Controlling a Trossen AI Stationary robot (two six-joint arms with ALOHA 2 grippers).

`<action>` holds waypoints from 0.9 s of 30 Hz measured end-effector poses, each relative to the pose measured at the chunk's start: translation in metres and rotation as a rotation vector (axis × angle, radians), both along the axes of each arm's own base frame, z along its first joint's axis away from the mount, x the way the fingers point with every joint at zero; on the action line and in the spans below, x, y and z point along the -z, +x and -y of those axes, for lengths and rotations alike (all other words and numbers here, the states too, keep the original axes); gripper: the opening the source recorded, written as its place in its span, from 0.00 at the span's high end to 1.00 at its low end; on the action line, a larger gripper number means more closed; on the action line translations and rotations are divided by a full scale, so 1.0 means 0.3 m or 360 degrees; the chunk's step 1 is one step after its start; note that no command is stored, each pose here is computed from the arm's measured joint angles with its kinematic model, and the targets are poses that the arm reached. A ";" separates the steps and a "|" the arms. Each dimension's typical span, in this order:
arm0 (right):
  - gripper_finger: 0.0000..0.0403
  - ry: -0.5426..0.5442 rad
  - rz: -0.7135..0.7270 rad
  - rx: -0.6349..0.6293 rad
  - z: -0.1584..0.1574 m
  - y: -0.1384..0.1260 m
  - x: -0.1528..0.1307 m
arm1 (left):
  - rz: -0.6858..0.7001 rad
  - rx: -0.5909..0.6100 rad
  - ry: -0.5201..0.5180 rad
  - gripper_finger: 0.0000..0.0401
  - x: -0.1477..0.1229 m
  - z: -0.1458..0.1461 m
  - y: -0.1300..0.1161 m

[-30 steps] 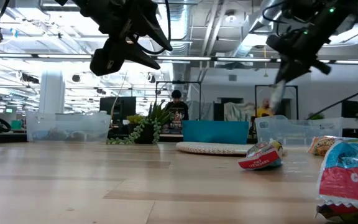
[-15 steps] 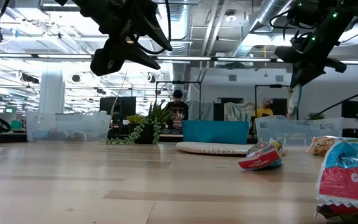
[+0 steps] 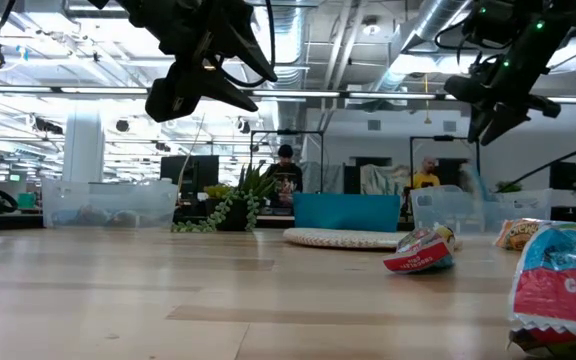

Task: Pick and place Granola Bars by type
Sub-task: Put the red granola bar into the right transparent bin

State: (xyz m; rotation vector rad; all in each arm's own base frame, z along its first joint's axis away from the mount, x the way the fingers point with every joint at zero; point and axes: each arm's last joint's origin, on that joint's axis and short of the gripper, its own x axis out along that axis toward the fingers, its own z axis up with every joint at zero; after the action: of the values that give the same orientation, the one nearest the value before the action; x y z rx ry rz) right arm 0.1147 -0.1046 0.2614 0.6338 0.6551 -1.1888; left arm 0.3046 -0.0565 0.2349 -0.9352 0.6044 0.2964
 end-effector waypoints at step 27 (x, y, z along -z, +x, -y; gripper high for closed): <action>0.66 0.0443 0.0311 -0.0631 -0.200 0.116 0.004 | 0.0001 0.0070 0.0087 0.61 0.000 0.001 0.000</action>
State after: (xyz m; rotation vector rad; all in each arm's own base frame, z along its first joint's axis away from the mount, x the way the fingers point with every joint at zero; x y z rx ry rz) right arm 0.1494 -0.0447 0.2603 0.7991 0.7454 -0.6634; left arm 0.3045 -0.0567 0.2349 -0.8685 0.6127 0.2718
